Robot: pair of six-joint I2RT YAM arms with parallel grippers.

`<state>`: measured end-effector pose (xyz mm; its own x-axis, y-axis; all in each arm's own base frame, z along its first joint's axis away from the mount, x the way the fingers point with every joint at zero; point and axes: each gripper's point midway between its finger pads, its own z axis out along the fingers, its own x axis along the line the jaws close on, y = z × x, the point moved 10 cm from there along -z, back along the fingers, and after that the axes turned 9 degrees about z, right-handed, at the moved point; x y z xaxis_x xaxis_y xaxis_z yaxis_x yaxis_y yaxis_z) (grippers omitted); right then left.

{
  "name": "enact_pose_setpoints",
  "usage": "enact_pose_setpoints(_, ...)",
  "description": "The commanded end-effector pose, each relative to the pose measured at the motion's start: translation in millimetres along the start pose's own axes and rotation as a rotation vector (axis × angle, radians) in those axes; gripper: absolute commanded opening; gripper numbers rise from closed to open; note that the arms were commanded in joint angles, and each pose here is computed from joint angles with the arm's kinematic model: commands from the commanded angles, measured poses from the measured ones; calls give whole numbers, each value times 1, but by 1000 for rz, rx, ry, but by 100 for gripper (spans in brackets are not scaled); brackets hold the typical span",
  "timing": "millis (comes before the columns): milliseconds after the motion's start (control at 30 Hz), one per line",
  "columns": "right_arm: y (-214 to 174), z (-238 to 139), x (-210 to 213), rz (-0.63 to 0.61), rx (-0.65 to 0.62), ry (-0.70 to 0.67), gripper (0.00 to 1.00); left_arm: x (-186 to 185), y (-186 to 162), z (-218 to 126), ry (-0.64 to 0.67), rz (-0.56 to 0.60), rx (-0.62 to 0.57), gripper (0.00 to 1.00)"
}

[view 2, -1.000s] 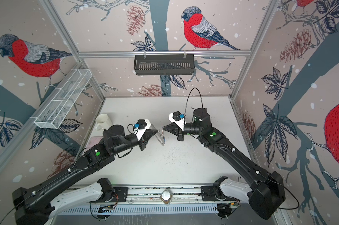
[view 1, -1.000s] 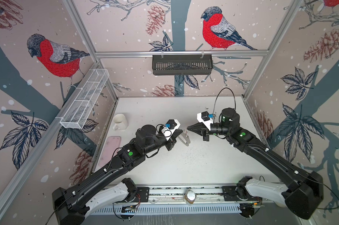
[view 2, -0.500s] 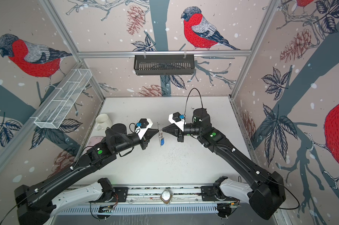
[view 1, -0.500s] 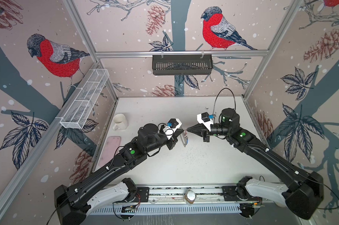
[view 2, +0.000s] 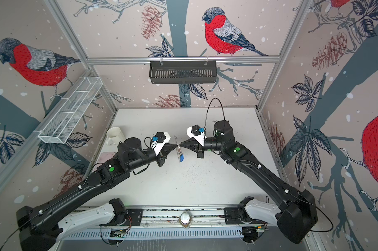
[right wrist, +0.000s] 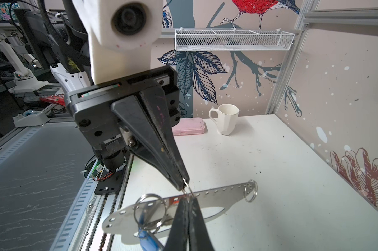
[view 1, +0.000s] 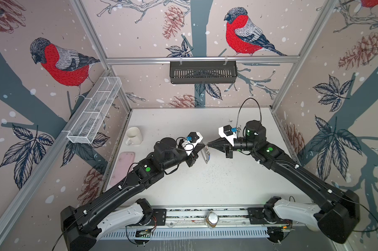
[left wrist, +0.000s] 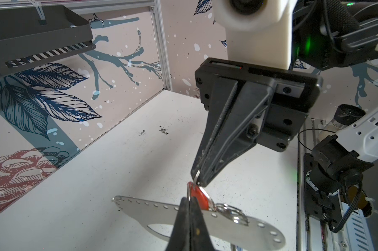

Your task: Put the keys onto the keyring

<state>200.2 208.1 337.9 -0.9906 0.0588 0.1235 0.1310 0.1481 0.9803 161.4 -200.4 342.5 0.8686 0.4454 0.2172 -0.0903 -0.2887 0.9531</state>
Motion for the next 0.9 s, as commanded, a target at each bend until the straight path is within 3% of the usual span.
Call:
enact_pose_setpoints(0, 4, 1, -1, -4, -10, -9, 0, -2, 9, -2, -20, 25, -47, 0)
enact_pose_setpoints(867, 11, -4, 3, -10, -29, -16, 0, -5, 8, -4, -26, 34, -60, 0)
